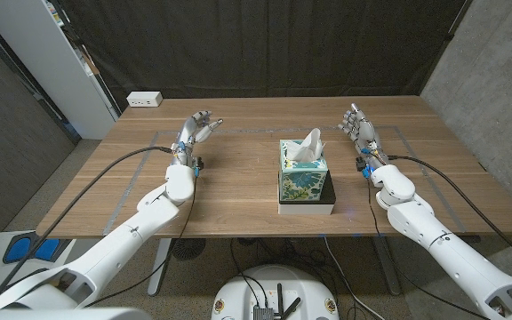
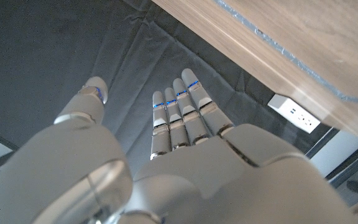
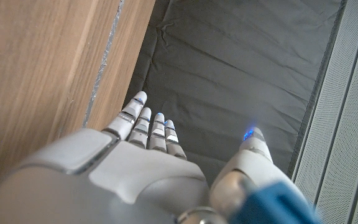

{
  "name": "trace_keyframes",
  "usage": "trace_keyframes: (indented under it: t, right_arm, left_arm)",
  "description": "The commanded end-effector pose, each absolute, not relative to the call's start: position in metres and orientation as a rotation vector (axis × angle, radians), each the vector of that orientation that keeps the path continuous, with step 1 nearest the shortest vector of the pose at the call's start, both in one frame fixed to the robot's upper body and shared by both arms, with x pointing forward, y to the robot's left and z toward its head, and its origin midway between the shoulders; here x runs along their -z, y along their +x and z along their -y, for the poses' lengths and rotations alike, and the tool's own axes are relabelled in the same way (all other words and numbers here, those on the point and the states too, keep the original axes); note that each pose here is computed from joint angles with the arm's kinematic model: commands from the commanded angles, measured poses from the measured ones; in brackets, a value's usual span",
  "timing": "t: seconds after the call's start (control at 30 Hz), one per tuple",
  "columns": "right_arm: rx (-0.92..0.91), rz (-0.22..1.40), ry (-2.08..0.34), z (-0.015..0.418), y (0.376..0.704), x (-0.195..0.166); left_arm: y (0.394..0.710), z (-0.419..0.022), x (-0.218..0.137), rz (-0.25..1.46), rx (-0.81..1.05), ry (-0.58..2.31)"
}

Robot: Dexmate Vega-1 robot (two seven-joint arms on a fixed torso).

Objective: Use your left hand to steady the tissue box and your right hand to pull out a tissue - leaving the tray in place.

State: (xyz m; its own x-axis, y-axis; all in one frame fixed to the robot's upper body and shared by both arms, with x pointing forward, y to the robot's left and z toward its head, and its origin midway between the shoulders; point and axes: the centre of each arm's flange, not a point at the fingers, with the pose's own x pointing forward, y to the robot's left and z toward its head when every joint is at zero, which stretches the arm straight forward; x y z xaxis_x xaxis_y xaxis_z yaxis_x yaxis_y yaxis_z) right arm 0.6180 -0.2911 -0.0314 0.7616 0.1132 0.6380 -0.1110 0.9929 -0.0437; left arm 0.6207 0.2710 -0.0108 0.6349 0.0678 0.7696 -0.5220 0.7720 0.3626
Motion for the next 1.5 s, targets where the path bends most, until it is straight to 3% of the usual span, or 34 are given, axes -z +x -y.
trace_keyframes:
  t: [0.03, 1.5]
  right_arm:
    - [-0.104, 0.706, -0.005, 0.291, 0.617, 0.036]
    - [-0.093, 0.713, -0.029, 0.287, 0.607, 0.042]
  left_arm:
    - [0.612, -0.271, 0.006, 0.856, -0.476, 0.779]
    - [0.546, -0.274, 0.055, 0.873, -0.429, 0.849]
